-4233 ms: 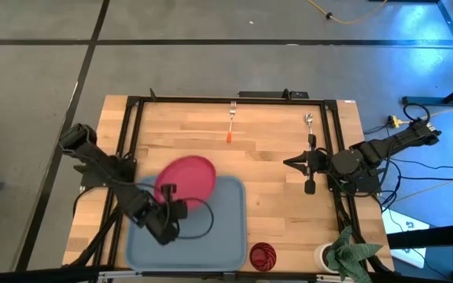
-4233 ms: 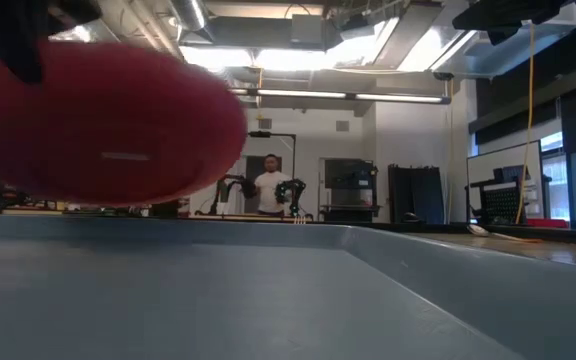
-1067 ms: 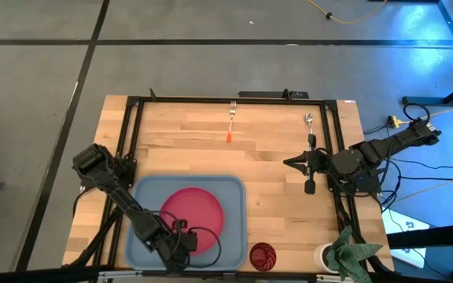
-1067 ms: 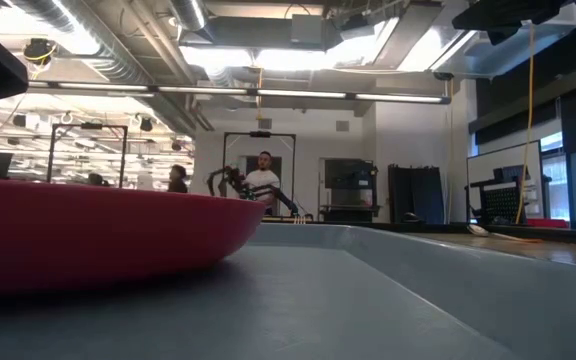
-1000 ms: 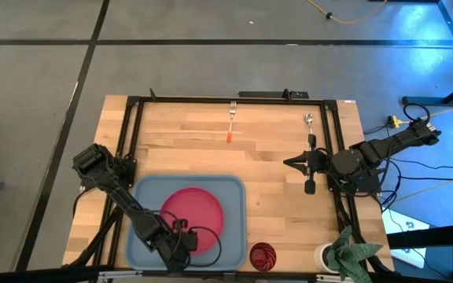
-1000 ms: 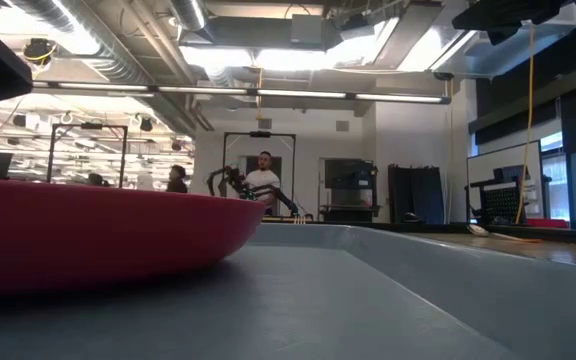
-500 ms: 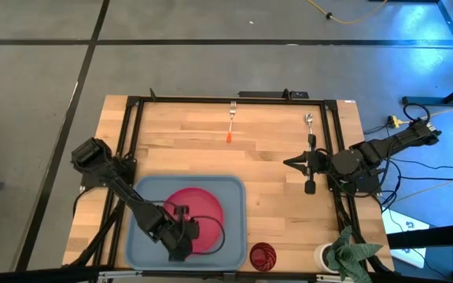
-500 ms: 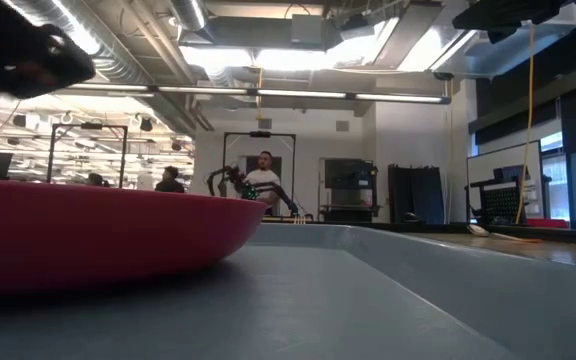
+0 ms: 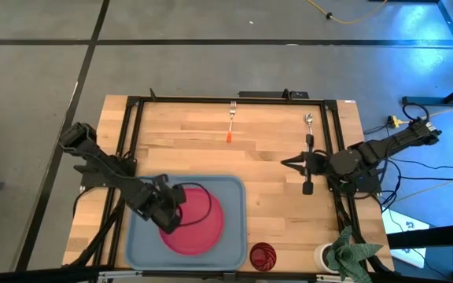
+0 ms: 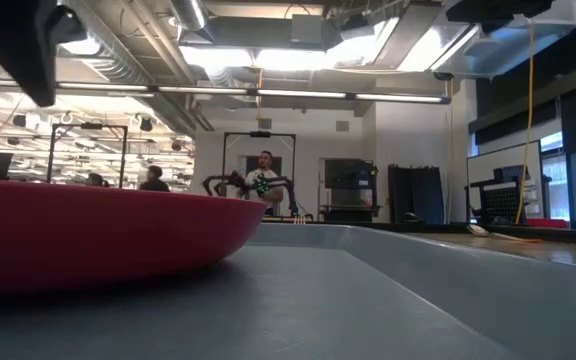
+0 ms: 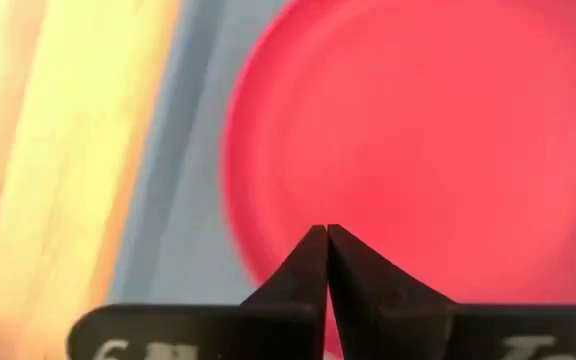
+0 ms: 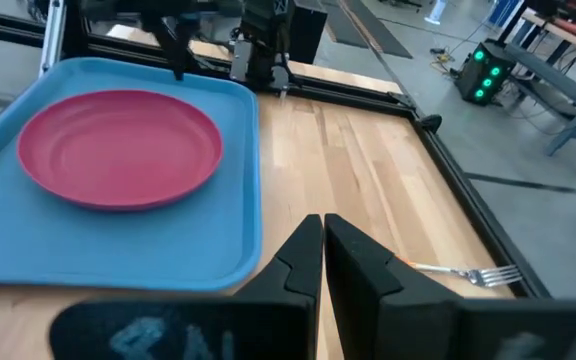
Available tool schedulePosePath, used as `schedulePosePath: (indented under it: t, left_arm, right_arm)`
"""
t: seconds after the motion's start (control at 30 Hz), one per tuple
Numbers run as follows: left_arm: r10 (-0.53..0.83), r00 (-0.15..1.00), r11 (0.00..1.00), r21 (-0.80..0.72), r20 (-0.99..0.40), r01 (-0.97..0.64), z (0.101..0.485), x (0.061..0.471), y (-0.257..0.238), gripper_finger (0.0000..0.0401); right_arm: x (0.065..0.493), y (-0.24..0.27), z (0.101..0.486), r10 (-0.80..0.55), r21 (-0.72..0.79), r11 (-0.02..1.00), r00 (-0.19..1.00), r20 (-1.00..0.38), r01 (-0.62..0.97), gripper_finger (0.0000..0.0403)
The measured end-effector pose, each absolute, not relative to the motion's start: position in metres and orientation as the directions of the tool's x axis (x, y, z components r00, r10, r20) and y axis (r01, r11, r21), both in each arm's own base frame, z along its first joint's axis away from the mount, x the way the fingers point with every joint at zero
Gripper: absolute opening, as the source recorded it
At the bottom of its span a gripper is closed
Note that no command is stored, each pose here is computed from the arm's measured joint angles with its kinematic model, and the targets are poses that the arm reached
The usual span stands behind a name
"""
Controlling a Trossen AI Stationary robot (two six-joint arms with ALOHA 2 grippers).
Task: Pick and place plate/cup/fork/spoon on tray
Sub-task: Move the blue serving tray to the center of the table
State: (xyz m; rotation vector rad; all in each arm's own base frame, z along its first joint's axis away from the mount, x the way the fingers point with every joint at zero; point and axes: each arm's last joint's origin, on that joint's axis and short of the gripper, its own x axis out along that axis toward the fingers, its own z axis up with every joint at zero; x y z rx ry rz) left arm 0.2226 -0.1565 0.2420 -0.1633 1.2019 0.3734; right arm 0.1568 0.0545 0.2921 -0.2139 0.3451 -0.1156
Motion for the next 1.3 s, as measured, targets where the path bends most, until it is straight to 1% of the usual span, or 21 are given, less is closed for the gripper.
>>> schedulePosePath:
  t: [0.13, 0.23, 0.33, 0.47, 0.53, 0.63, 0.7, 0.77, 0.93, 1.13, 1.3]
  left_arm:
    - [0.270, 0.173, 0.862, 0.158, -0.947, -0.481, 0.240, 0.210, -0.148, 0.0001]
    - [0.304, 0.125, 0.818, 0.191, -0.945, -0.542, 0.239, 0.206, -0.145, 0.0001]
    - [0.318, 0.093, 0.789, 0.209, -0.943, -0.578, 0.233, 0.204, -0.141, 0.0001]
    - [0.284, -0.004, 0.761, 0.228, -0.959, -0.607, 0.216, 0.198, -0.134, 0.0001]
    - [0.265, -0.011, 0.770, 0.219, -0.964, -0.599, 0.206, 0.198, -0.132, 0.0000]
    - [0.236, 0.013, 0.796, 0.186, -0.972, -0.576, 0.195, 0.198, -0.128, 0.0000]
    - [0.218, -0.019, 0.802, 0.191, -0.976, -0.567, 0.188, 0.196, -0.123, 0.0000]
    - [0.211, -0.073, 0.806, 0.216, -0.975, -0.551, 0.180, 0.191, -0.117, 0.0000]
    - [0.217, -0.136, 0.821, 0.256, -0.967, -0.510, 0.166, 0.184, -0.106, 0.0000]
    - [0.165, -0.084, 0.873, 0.185, -0.983, -0.451, 0.152, 0.189, -0.099, 0.0000]
    - [0.158, -0.083, 0.876, 0.179, -0.984, -0.447, 0.138, 0.187, -0.086, 0.0000]
  right_arm:
    - [0.169, 0.060, 0.300, -0.160, -0.267, 0.961, 0.924, -0.346, 0.067, 0.0021]
    - [0.180, 0.065, 0.307, -0.167, -0.256, 0.964, 0.911, -0.378, 0.071, 0.0021]
    - [0.191, 0.065, 0.309, -0.205, -0.229, 0.968, 0.863, -0.461, 0.107, 0.0021]
    - [0.203, 0.061, 0.306, -0.267, -0.196, 0.963, 0.763, -0.589, 0.186, 0.0021]
    - [0.209, 0.060, 0.306, -0.241, -0.178, 0.970, 0.717, -0.654, 0.164, 0.0021]
    - [0.218, 0.061, 0.306, -0.158, -0.125, 0.987, 0.661, -0.734, 0.097, 0.0021]
    - [0.225, 0.063, 0.305, -0.115, -0.091, 0.993, 0.643, -0.757, 0.070, 0.0021]
    - [0.231, 0.064, 0.302, -0.099, -0.085, 0.995, 0.624, -0.775, 0.052, 0.0021]
    - [0.239, 0.066, 0.298, -0.105, -0.094, 0.994, 0.609, -0.787, 0.050, 0.0021]
    - [0.241, 0.067, 0.298, -0.108, -0.095, 0.994, 0.611, -0.784, 0.054, 0.0021]
    - [0.242, 0.067, 0.298, -0.108, -0.094, 0.994, 0.620, -0.777, 0.056, 0.0021]
